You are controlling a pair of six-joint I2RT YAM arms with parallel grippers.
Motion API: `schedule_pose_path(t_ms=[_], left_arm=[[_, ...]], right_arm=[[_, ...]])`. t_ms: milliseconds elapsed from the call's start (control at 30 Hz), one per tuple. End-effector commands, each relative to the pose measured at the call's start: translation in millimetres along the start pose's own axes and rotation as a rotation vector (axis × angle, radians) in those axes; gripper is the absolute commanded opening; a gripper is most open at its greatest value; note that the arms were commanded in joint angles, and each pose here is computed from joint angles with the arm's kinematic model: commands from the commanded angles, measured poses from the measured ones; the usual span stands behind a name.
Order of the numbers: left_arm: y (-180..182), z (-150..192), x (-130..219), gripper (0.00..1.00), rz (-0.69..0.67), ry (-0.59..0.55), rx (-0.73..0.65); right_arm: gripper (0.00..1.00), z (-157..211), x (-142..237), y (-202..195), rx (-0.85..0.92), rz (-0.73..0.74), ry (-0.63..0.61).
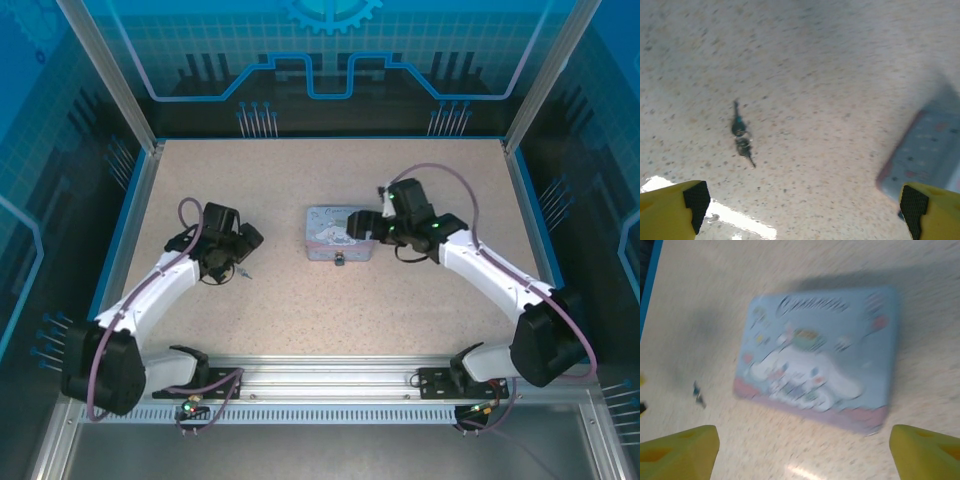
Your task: Unlock a padlock with a key
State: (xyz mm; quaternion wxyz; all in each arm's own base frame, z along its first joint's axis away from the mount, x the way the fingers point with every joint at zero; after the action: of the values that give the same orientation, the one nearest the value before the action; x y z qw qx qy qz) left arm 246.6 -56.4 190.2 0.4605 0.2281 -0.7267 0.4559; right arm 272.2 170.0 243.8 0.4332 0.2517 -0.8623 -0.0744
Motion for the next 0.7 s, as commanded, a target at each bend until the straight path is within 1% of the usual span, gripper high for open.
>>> schedule_pose_path(t_ms=[0, 100, 167, 200, 333, 467, 667], left_arm=[[14.5, 0.0, -15.6, 0.93, -0.162, 0.008, 0.088], [14.8, 0.0, -28.4, 0.83, -0.227, 0.018, 0.109], [16.0, -0.9, -34.6, 0.79, -0.253, 0.013, 0.129], [16.4, -1.5, -37.4, 0.75, -0.264, 0.004, 0.138], [20.2, -2.6, -49.9, 0.66, -0.301, -0.005, 0.171], [17.1, -3.7, -62.6, 0.62, -0.319, 0.001, 0.170], [14.4, -4.7, -75.7, 0.62, -0.351, 0.014, 0.149]], right_arm=[[0.84, 11.2, -12.6, 28.5, 0.108, -0.107, 0.035], [0.81, 21.2, -25.5, 43.6, 0.150, -0.134, 0.068], [0.79, 25.6, -31.8, 50.1, 0.164, -0.151, 0.080], [0.79, 28.0, -34.3, 52.3, 0.172, -0.156, 0.085], [0.82, 34.1, -37.0, 56.8, 0.202, -0.152, 0.079], [0.83, 38.1, -34.8, 59.3, 0.236, -0.142, 0.068], [0.83, 41.3, -30.9, 57.5, 0.246, -0.149, 0.042]])
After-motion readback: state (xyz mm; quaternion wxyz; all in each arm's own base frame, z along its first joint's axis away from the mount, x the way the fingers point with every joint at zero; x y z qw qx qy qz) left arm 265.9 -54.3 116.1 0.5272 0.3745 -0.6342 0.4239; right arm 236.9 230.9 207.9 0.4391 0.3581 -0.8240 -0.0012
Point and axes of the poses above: each hand's point on the last joint's axis, 136 mm out from that joint toward the fingers, its own x axis back along the fingers, its own y axis along the line the jaws close on, z = x × y, the point moved 10 cm from there along x, back along the fingers, and after that the axes turned 13 degrees about x, right-handed, at the moved point
